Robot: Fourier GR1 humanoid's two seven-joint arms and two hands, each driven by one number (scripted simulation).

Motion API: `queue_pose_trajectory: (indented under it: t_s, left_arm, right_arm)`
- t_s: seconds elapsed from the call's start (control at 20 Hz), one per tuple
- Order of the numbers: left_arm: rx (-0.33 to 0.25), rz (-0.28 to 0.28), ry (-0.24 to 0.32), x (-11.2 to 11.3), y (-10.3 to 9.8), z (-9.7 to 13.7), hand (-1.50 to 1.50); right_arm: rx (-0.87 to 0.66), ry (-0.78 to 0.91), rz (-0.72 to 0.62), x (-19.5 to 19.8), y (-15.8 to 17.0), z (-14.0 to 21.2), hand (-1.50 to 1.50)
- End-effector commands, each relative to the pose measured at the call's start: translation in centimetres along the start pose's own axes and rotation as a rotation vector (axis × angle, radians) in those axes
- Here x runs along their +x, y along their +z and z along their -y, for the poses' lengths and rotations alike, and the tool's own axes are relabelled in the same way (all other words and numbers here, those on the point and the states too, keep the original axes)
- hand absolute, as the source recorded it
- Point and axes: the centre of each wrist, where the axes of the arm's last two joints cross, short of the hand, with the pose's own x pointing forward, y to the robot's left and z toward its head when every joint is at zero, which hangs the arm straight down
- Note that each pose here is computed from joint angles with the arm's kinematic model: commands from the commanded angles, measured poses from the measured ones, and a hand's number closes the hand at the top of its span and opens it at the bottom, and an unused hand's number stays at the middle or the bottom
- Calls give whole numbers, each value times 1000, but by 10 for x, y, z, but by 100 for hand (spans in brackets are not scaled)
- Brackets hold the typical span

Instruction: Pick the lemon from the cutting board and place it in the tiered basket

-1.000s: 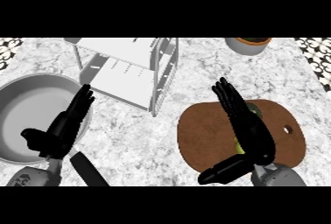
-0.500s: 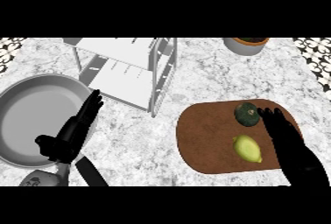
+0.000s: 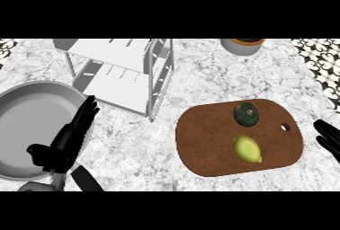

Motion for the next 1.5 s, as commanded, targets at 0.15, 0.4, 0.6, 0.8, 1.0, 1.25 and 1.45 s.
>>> queue_pose_trajectory:
  t_s: [0.15,0.4,0.6,0.8,1.0,1.25,1.45]
  left_arm:
    - [-19,-24,20,-3,-4,3,0]
    - [-51,-29,31,-13,-15,15,0]
    - [-69,-25,22,-18,-20,18,0]
    - [-78,-10,15,-13,-30,15,0]
    - [-82,-17,19,-26,-14,35,0]
    - [-63,-29,19,-14,-24,44,0]
    - [-80,-9,19,-17,-24,29,0]
  right_arm:
    - [180,234,-142,54,23,11,-150]
    - [152,251,-209,87,32,-6,-150]
    - [65,233,-247,72,34,-30,-150]
    - [30,313,-317,68,25,-41,-150]
    - [88,333,-425,61,21,-66,-150]
    - [105,272,-402,56,7,-76,-150]
    - [97,280,-385,47,-9,-76,-150]
